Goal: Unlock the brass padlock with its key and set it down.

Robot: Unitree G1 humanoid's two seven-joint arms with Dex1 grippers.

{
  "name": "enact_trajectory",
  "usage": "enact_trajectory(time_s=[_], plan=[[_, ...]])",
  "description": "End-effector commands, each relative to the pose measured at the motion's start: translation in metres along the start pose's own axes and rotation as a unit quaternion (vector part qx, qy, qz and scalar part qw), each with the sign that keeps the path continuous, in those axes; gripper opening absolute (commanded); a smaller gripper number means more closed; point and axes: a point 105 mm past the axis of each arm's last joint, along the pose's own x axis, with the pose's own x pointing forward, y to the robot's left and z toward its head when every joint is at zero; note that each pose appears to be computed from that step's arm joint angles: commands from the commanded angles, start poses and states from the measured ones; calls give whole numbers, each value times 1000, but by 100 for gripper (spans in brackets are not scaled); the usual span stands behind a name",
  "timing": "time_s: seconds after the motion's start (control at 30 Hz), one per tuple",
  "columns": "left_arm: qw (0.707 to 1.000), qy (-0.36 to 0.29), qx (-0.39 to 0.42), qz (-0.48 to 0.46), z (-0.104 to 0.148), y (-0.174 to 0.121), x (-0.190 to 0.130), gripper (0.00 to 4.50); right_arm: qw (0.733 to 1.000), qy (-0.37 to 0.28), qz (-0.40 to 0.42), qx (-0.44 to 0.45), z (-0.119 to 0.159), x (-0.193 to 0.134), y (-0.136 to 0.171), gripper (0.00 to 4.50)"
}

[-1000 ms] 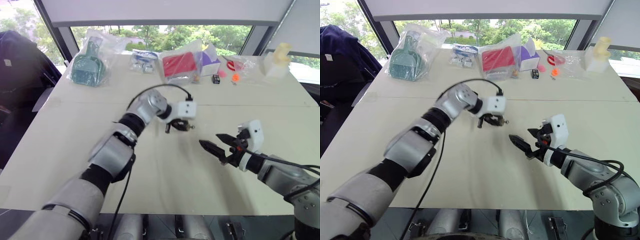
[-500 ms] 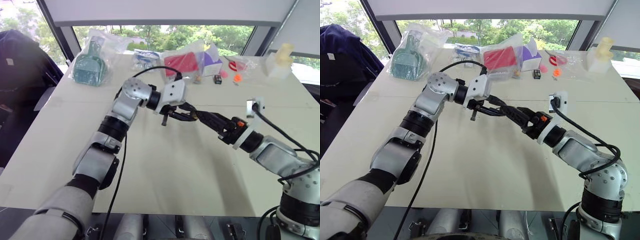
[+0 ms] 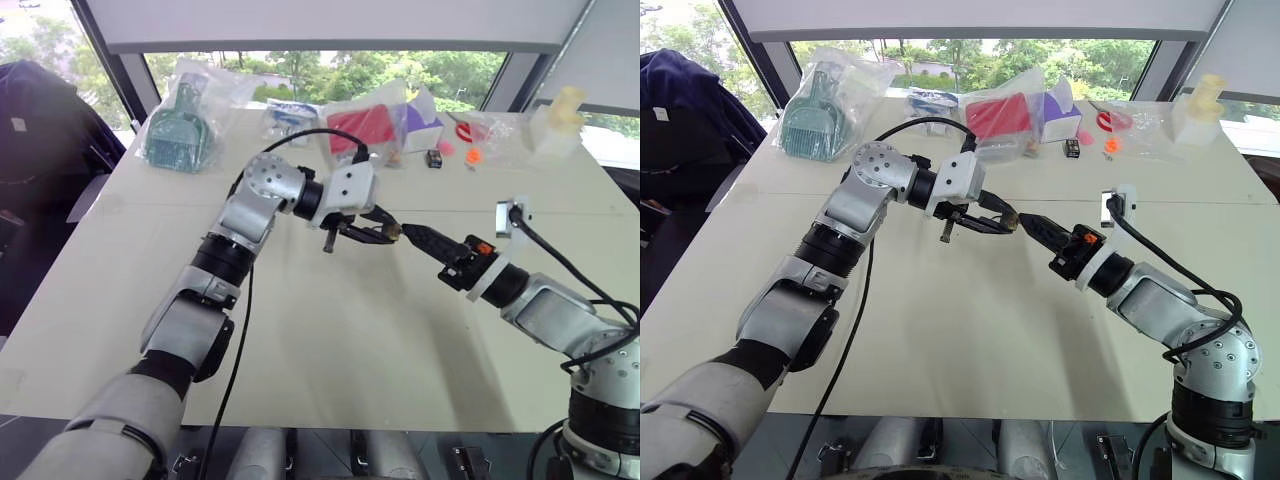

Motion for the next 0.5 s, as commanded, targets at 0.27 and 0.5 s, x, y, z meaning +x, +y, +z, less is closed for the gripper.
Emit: enact_trajectory(time_s=[0.27,0.5], plan=[[992,-17,108,66,20,15,-2,72,995,-56,4,77,8,0,5,7],[975,-21,192,114,24,21,-2,72,970,-122,-19,209,23,3,-5,7]])
